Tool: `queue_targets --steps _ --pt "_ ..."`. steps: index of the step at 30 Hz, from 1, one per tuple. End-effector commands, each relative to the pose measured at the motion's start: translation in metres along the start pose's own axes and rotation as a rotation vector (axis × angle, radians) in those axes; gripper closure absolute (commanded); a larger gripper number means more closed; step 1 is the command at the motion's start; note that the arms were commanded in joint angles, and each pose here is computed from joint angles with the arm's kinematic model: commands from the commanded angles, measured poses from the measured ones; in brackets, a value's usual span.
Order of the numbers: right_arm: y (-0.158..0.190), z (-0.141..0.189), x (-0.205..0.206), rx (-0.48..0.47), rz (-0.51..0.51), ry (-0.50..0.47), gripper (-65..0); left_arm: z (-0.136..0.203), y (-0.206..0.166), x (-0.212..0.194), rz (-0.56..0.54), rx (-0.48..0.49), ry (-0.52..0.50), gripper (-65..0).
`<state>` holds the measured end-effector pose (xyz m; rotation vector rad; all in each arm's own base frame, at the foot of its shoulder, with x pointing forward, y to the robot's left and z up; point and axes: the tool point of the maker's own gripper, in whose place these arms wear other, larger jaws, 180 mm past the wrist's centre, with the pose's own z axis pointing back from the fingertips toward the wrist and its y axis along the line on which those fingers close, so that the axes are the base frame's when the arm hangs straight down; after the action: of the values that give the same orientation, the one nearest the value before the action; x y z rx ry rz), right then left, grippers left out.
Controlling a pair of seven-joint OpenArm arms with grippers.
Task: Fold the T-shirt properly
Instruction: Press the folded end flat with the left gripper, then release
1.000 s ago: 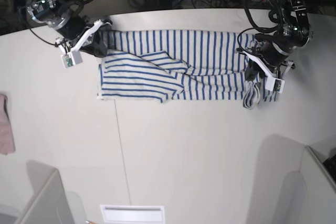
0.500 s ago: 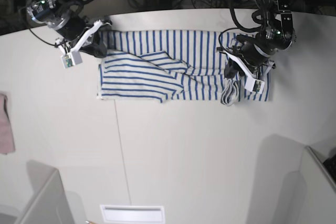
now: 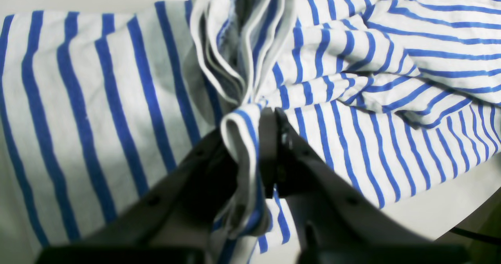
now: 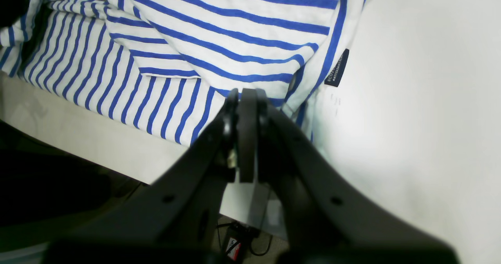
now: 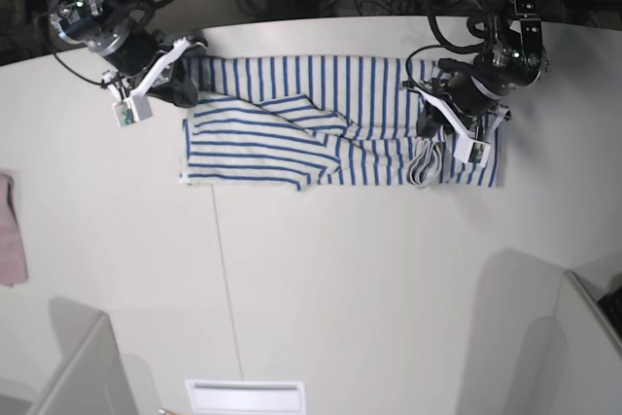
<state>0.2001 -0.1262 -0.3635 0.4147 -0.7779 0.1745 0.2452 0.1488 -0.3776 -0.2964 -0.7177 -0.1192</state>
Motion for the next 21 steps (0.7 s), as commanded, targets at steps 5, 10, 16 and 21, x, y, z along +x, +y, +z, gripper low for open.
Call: queue_targets --steps 5,10,16,21 --pt "0.0017 0.0031 0.0103 0.009 0.010 -0.042 0.0 0.0032 -0.0003 0.0135 -0.003 -0.005 -0.047 0.0" --pt "0.0017 0.0031 0.0103 0.009 0.010 -0.042 0.0 0.0037 0.0012 0.0138 -0.002 -0.001 -0.049 0.0" --pt "0.0017 0.0031 0.0103 0.009 0.010 -0.042 0.0 0.0033 0.0002 0.0136 -0.003 -0.004 -0.048 0.0" --pt "0.0017 0.0031 0.0103 0.009 0.010 -0.042 0.0 0.0029 -0.0007 0.0141 -0.003 -0.006 -0.049 -8.4"
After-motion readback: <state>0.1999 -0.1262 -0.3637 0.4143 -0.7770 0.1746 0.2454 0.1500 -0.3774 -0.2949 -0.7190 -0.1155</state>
